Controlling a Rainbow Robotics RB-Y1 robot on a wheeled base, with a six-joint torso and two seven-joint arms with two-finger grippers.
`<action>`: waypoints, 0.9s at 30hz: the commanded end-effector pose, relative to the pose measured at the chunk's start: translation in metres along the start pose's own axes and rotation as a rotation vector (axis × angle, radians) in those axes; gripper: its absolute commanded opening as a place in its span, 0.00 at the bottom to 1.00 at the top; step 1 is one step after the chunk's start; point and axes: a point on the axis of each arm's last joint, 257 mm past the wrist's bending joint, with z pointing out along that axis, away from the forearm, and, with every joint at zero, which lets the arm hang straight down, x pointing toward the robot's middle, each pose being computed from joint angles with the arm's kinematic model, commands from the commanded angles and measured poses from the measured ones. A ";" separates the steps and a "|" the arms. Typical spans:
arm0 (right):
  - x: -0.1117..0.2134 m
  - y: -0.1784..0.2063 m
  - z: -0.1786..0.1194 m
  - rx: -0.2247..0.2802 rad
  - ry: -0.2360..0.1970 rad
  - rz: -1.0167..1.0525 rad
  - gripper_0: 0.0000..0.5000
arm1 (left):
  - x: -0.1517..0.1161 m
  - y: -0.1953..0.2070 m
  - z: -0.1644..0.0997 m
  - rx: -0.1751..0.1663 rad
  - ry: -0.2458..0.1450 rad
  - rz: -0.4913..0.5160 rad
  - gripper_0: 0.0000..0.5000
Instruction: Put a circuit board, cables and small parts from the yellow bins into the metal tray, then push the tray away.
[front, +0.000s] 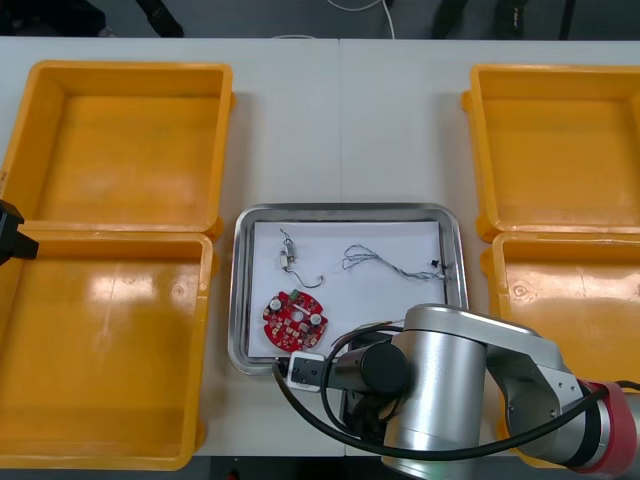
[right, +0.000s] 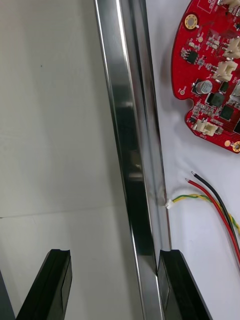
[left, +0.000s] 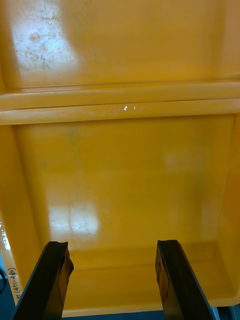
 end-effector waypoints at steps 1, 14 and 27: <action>-0.023 0.003 0.003 0.011 -0.050 -0.047 1.00 | -0.001 0.018 -0.012 -0.058 -0.013 0.052 1.00; -0.028 -0.005 0.006 0.055 -0.069 -0.052 1.00 | -0.001 0.018 -0.012 -0.058 -0.013 0.052 1.00; -0.027 -0.009 0.006 0.069 -0.067 -0.048 1.00 | -0.001 0.018 -0.012 -0.058 -0.013 0.052 1.00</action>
